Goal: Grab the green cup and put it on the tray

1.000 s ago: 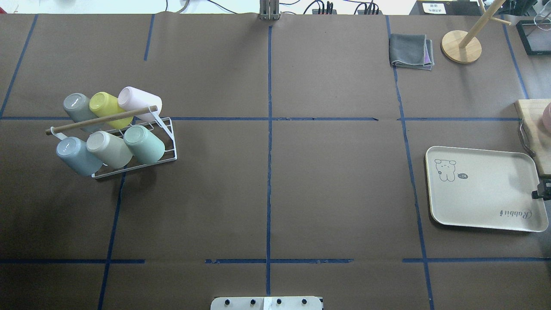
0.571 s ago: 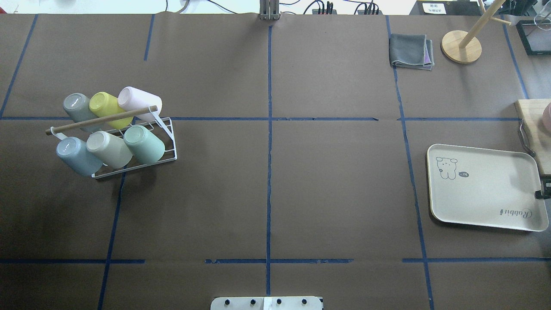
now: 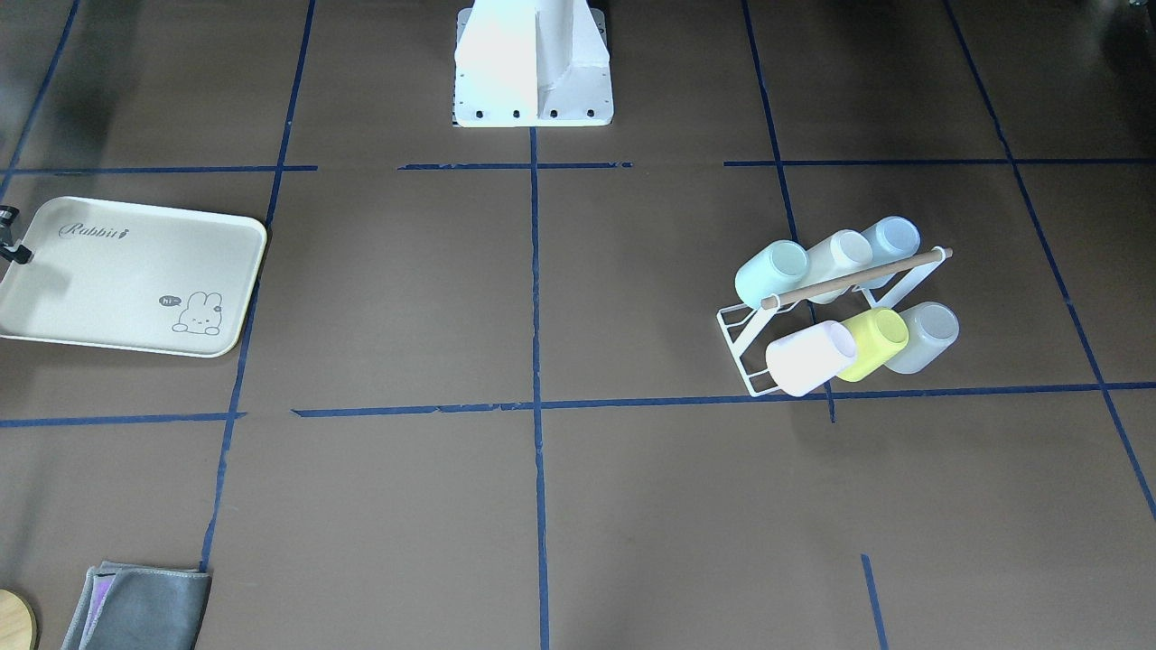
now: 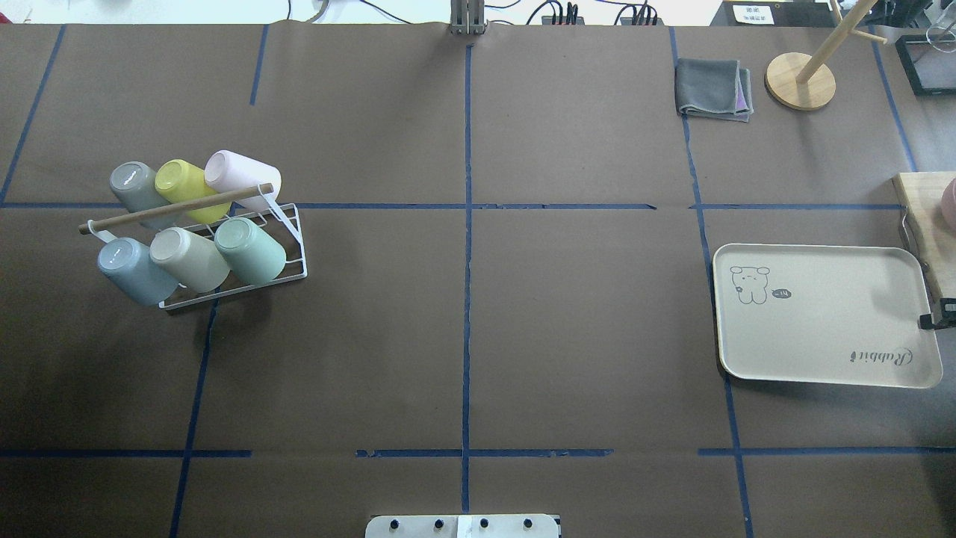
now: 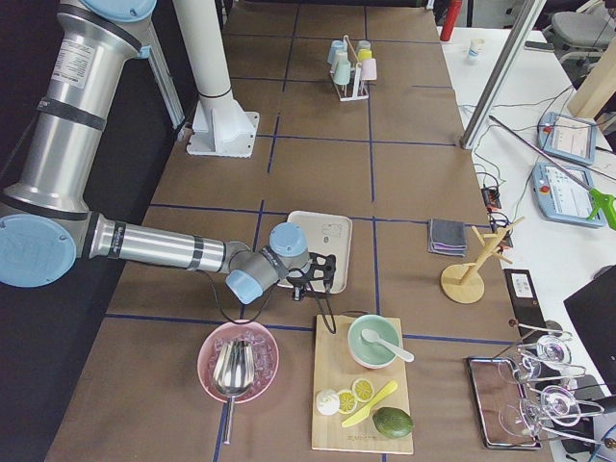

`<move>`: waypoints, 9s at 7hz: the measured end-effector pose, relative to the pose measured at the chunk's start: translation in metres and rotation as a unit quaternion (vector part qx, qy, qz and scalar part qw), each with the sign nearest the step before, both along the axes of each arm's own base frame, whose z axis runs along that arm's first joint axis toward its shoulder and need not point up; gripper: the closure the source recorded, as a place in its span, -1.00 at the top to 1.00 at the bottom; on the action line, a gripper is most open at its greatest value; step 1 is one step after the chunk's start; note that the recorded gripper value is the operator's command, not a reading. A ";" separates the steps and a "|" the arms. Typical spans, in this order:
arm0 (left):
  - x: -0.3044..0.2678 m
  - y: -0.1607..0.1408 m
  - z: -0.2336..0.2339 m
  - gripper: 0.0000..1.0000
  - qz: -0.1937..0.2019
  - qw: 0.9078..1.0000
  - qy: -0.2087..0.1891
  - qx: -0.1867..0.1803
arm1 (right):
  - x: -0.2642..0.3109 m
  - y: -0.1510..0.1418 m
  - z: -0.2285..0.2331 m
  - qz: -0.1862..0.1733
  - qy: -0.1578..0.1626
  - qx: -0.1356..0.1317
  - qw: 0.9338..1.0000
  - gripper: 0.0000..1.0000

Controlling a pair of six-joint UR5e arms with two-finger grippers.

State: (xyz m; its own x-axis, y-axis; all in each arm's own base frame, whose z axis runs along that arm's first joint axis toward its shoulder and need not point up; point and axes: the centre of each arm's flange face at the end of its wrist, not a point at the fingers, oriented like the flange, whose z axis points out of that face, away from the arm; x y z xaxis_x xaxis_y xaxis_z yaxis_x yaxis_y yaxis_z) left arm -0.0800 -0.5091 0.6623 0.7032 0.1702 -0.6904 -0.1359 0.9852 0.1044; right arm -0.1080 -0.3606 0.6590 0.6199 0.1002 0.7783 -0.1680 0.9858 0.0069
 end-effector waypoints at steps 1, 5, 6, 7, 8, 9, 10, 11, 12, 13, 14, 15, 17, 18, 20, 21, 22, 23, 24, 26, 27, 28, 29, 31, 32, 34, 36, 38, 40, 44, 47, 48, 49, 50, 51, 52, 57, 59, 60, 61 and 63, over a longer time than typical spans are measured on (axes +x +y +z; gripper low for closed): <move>0.000 -0.001 -0.001 1.00 0.000 1.000 0.000 0.000 | 0.018 -0.004 -0.019 0.015 -0.022 0.007 1.000 -1.00; -0.001 -0.002 -0.002 1.00 -0.001 1.000 0.000 0.001 | 0.033 -0.053 -0.098 0.050 -0.097 0.023 0.994 -1.00; -0.001 -0.002 -0.002 1.00 -0.001 1.000 0.000 0.001 | 0.009 -0.077 -0.135 0.057 -0.120 0.014 0.991 -1.00; -0.001 -0.001 -0.001 1.00 -0.001 1.000 0.000 0.001 | -0.031 -0.095 -0.174 0.054 -0.144 0.003 0.988 -0.99; -0.001 -0.001 -0.001 1.00 0.000 1.000 0.000 0.000 | -0.076 -0.105 -0.208 0.047 -0.156 -0.003 0.987 -0.99; -0.001 0.000 0.001 1.00 -0.001 1.000 0.000 -0.001 | -0.132 -0.107 -0.240 0.038 -0.149 -0.003 0.988 -0.98; -0.001 0.000 0.001 1.00 -0.001 1.000 0.000 -0.002 | -0.195 -0.100 -0.278 0.026 -0.130 0.003 0.991 -0.98; -0.001 0.001 0.002 1.00 -0.001 1.000 0.001 -0.003 | -0.252 -0.085 -0.312 0.014 -0.113 0.013 0.993 -0.98; -0.001 0.002 0.003 1.00 -0.001 1.000 0.001 -0.004 | -0.303 -0.061 -0.335 -0.003 -0.102 0.025 0.995 -0.98; -0.001 0.002 0.004 1.00 -0.001 1.000 0.000 -0.004 | -0.338 -0.042 -0.346 -0.015 -0.095 0.034 0.995 -0.98; -0.001 0.003 0.004 1.00 -0.001 1.000 0.000 -0.005 | -0.358 -0.033 -0.351 -0.021 -0.092 0.039 0.995 -0.98; -0.001 0.003 0.005 1.00 -0.001 1.000 0.000 -0.005 | -0.369 -0.027 -0.351 -0.026 -0.090 0.040 0.995 -0.98; -0.001 0.004 0.006 1.00 0.000 1.000 0.000 -0.005 | -0.379 -0.026 -0.353 -0.030 -0.089 0.040 0.995 0.95; -0.001 0.004 0.006 1.00 0.000 1.000 0.000 -0.005 | -0.385 -0.028 -0.356 -0.030 -0.090 0.041 0.995 1.00; 0.000 0.002 0.005 1.00 0.000 1.000 0.000 -0.004 | -0.392 -0.035 -0.361 -0.028 -0.092 0.043 0.994 1.00; 0.000 0.000 0.003 1.00 0.000 1.000 -0.001 -0.001 | -0.387 -0.040 -0.363 -0.024 -0.093 0.043 0.994 1.00; 0.000 -0.005 -0.005 1.00 0.002 1.000 -0.002 0.007 | -0.373 -0.051 -0.366 -0.018 -0.095 0.039 0.995 1.00; 0.002 -0.014 -0.022 1.00 0.005 1.000 -0.003 0.024 | -0.347 -0.071 -0.366 -0.013 -0.090 0.022 0.996 1.00; 0.004 -0.022 -0.051 1.00 0.009 0.999 -0.004 0.053 | -0.315 -0.096 -0.365 -0.008 -0.074 0.000 0.997 1.00; 0.016 -0.021 -0.132 1.00 0.020 0.991 -0.005 0.130 | -0.259 -0.133 -0.355 -0.020 -0.024 0.010 0.999 1.00; 0.029 -0.015 -0.171 1.00 0.033 0.985 -0.005 0.167 | -0.233 -0.149 -0.346 -0.036 0.007 0.022 0.999 1.00; 0.049 -0.008 -0.205 1.00 0.051 0.980 -0.006 0.193 | -0.202 -0.164 -0.335 -0.049 0.036 0.032 0.998 1.00; 0.068 0.001 -0.234 1.00 0.070 0.976 -0.016 0.205 | -0.168 -0.177 -0.320 -0.057 0.057 0.044 0.996 1.00; 0.122 0.024 -0.306 1.00 0.123 0.957 -0.092 0.245 | -0.098 -0.191 -0.273 -0.088 0.072 0.061 0.992 1.00; 0.152 0.031 -0.340 1.00 0.152 0.943 -0.131 0.264 | -0.072 -0.193 -0.252 -0.100 0.068 0.062 0.991 1.00; 0.221 0.049 -0.393 1.00 0.209 0.899 -0.215 0.320 | -0.050 -0.193 -0.229 -0.107 0.066 0.056 0.991 1.00; 0.292 0.075 -0.418 1.00 0.269 0.812 -0.322 0.405 | -0.038 -0.188 -0.208 -0.103 0.068 0.038 0.992 1.00; 0.348 0.101 -0.437 1.00 0.359 0.692 -0.416 0.468 | -0.035 -0.184 -0.198 -0.102 0.064 0.026 0.992 1.00; 0.406 0.141 -0.444 1.00 0.417 0.587 -0.466 0.514 | -0.033 -0.182 -0.196 -0.102 0.057 0.020 0.993 1.00; 0.474 0.188 -0.430 1.00 0.548 0.386 -0.516 0.533 | -0.024 -0.177 -0.180 -0.098 0.057 0.004 0.994 1.00; 0.539 0.194 -0.399 1.00 0.587 0.326 -0.539 0.508 | -0.023 -0.176 -0.177 -0.097 0.061 0.002 0.993 1.00; 0.552 0.191 -0.385 1.00 0.595 0.311 -0.551 0.496 | -0.023 -0.176 -0.177 -0.097 0.061 0.002 0.993 1.00; 0.562 0.189 -0.373 1.00 0.601 0.300 -0.559 0.486 | -0.023 -0.177 -0.177 -0.096 0.061 0.002 0.993 1.00; 0.571 0.188 -0.363 1.00 0.603 0.297 -0.564 0.479 | -0.023 -0.177 -0.177 -0.096 0.061 0.002 0.993 1.00; 0.579 0.187 -0.352 1.00 0.604 0.296 -0.569 0.472 | -0.023 -0.177 -0.177 -0.096 0.061 0.002 0.993 1.00; 0.586 0.186 -0.344 0.99 0.605 0.292 -0.575 0.467 | -0.023 -0.177 -0.177 -0.096 0.061 0.002 0.993 1.00; 0.610 0.167 -0.310 0.96 0.598 0.272 -0.603 0.453 | -0.023 -0.176 -0.176 -0.097 0.061 0.001 0.993 1.00; 0.608 0.160 -0.302 0.88 0.600 0.272 -0.607 0.444 | -0.023 -0.177 -0.176 -0.097 0.061 0.002 0.993 1.00; 0.608 0.158 -0.298 0.84 0.603 0.270 -0.608 0.440 | -0.023 -0.177 -0.176 -0.097 0.061 0.001 0.993 1.00; 0.608 0.156 -0.296 0.63 0.604 0.269 -0.610 0.437 | -0.023 -0.177 -0.177 -0.097 0.061 0.001 0.993 1.00; 0.606 0.154 -0.295 0.01 0.605 0.268 -0.611 0.435 | -0.024 -0.177 -0.176 -0.097 0.061 0.001 0.993 1.00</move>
